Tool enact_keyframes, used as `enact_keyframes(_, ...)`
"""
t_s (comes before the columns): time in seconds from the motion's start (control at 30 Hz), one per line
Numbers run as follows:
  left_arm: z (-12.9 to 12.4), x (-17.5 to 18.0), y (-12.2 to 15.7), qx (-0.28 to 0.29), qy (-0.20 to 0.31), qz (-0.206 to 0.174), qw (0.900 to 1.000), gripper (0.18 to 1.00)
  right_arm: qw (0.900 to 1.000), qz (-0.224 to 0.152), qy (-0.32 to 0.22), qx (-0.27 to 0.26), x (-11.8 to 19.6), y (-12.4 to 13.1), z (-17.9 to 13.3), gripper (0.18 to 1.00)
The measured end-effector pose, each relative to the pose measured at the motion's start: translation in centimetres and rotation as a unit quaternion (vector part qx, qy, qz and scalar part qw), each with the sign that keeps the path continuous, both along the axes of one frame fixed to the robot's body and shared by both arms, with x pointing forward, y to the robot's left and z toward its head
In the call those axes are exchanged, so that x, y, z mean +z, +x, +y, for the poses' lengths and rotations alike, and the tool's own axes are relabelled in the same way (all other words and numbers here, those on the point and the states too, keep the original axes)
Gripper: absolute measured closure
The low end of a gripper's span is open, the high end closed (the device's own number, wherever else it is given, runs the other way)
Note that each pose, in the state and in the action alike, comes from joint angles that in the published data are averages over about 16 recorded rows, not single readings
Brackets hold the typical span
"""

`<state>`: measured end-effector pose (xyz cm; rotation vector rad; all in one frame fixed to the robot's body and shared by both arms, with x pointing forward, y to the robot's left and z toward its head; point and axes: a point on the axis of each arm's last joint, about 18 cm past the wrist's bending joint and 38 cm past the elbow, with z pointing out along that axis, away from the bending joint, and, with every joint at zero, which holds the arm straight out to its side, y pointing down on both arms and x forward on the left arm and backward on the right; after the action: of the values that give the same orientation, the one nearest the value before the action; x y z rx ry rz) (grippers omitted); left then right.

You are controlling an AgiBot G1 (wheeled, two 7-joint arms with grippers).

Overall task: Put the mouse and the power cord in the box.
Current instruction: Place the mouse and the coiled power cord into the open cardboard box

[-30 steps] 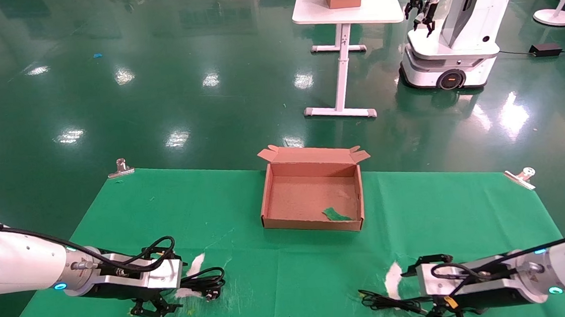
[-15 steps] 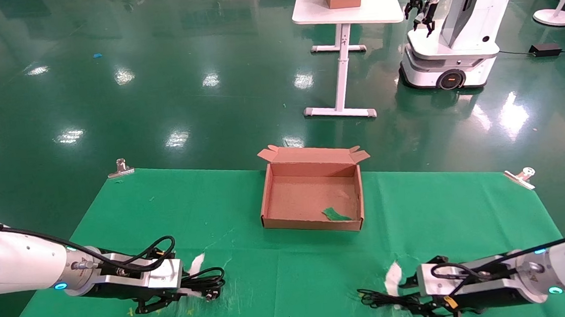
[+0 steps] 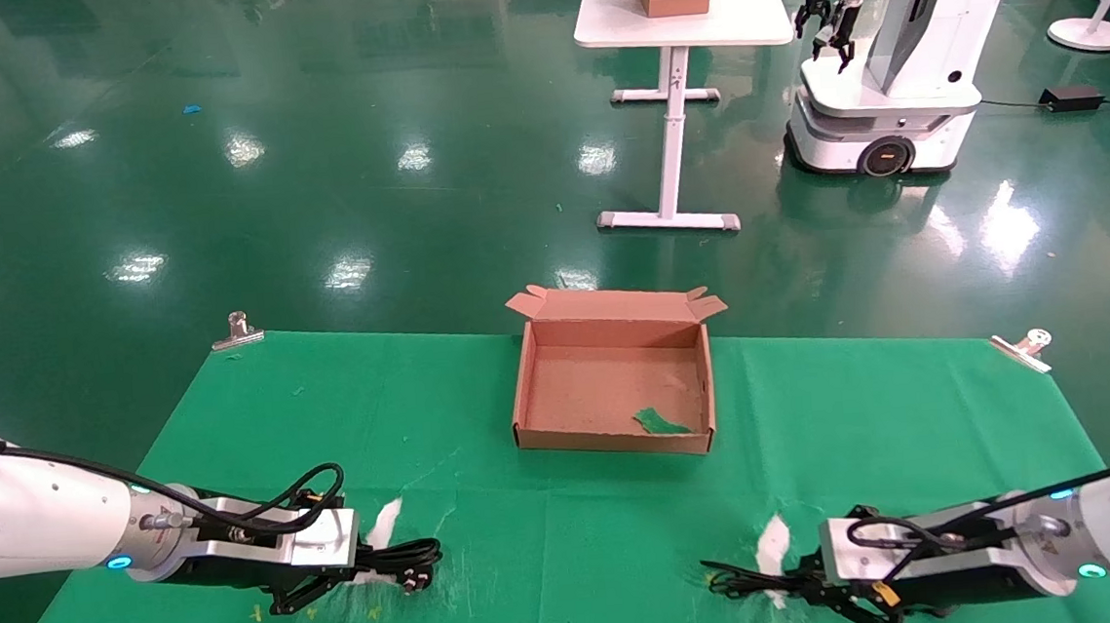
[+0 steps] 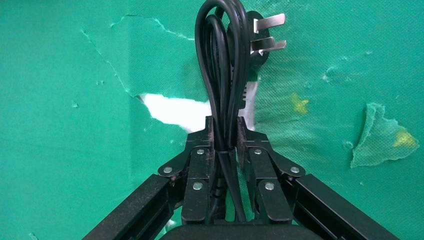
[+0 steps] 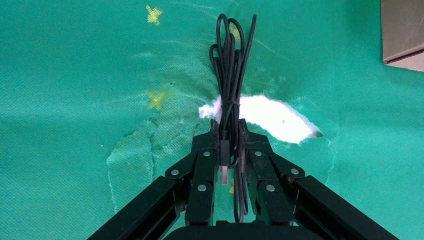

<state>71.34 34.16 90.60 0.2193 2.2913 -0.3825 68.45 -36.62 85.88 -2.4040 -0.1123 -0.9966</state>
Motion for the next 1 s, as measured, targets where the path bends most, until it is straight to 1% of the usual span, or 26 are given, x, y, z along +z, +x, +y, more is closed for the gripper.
enact_keyframes(0.17,0.6,1.0,-0.8,-0.001,-0.020,0.007,0.9998,0.917,1.000,-0.005,0.016,-0.005,1.2,-0.7,-1.2,0.928)
enact_keyframes(0.3,1.5,2.8,-1.8,-0.002,-0.044,0.010,0.9990,0.920,0.999,-0.014,0.030,-0.010,3.2,-1.6,-2.8,0.935)
enact_keyframes(0.43,2.2,5.4,-3.1,0.001,-0.088,0.009,0.9961,0.921,0.998,-0.033,0.045,-0.013,6.4,-2.7,-4.4,0.935)
enact_keyframes(0.57,2.2,8.6,-4.0,0.005,-0.148,0.003,0.9889,0.921,0.996,-0.063,0.056,-0.012,10.4,-3.6,-5.2,0.936)
enact_keyframes(0.67,1.3,11.2,-4.3,0.003,-0.193,-0.006,0.9811,0.921,0.994,-0.090,0.062,-0.008,13.6,-3.9,-5.0,0.936)
enact_keyframes(0.77,-0.3,13.8,-4.1,0.000,-0.238,-0.018,0.9710,0.922,0.991,-0.119,0.068,0.000,16.7,-3.7,-3.8,0.936)
enact_keyframes(0.87,-2.5,16.4,-3.6,-0.004,-0.281,-0.033,0.9590,0.922,0.986,-0.146,0.078,0.011,19.2,-3.0,-1.7,0.936)
enact_keyframes(1.0,-5.9,19.6,-2.5,-0.011,-0.322,-0.060,0.9447,0.922,0.980,-0.173,0.096,0.022,20.9,-1.0,2.1,0.936)
